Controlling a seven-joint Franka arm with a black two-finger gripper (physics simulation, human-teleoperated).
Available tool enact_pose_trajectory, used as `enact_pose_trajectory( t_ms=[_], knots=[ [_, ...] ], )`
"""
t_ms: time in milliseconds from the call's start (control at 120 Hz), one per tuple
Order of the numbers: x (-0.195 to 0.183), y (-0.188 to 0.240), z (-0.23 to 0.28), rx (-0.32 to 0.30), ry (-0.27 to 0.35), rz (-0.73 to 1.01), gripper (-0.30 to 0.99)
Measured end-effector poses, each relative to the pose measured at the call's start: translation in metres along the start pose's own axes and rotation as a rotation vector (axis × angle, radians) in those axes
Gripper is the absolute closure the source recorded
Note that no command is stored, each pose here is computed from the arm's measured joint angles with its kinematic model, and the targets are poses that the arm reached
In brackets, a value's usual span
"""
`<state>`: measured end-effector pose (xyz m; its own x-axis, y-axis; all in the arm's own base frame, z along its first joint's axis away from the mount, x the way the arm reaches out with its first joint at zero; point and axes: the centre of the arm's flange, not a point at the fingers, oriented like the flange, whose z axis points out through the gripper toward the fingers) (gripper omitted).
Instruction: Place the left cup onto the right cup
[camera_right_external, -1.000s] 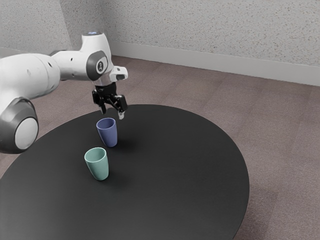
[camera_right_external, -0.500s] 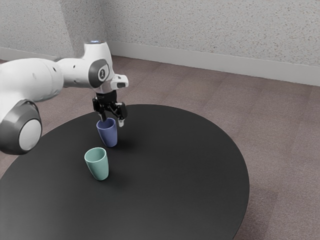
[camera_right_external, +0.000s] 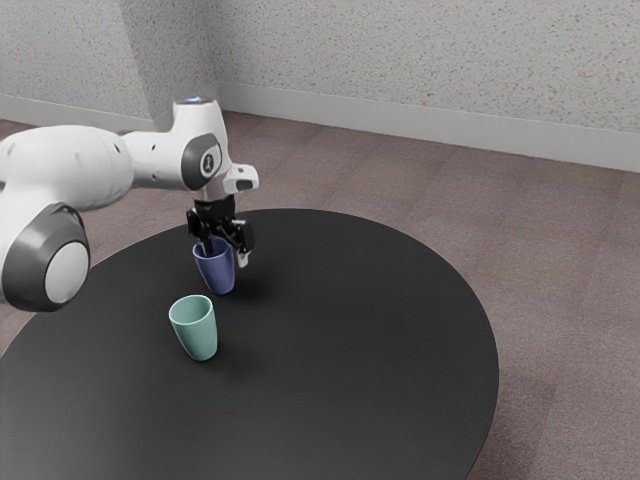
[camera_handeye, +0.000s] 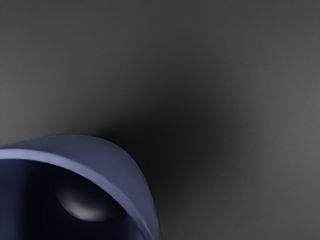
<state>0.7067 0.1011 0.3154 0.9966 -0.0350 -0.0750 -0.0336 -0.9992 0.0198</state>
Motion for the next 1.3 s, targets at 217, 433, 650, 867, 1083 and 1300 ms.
enact_pose_trajectory(
  t_ms=[217, 433, 650, 867, 1083, 1300],
  knots=[
    [0.001, 0.001, 0.002, 0.003, 0.007, 0.000, 0.30],
    [0.002, 0.001, 0.003, -0.008, 0.023, -0.007, 0.64],
    [0.002, 0.001, 0.006, -0.022, 0.030, -0.019, 0.75],
    [0.002, 0.000, 0.003, -0.021, 0.037, -0.023, 0.78],
    [-0.004, 0.001, -0.019, -0.024, 0.056, -0.023, 0.78],
    [-0.030, 0.001, -0.052, -0.043, 0.068, -0.029, 0.78]
  ],
)
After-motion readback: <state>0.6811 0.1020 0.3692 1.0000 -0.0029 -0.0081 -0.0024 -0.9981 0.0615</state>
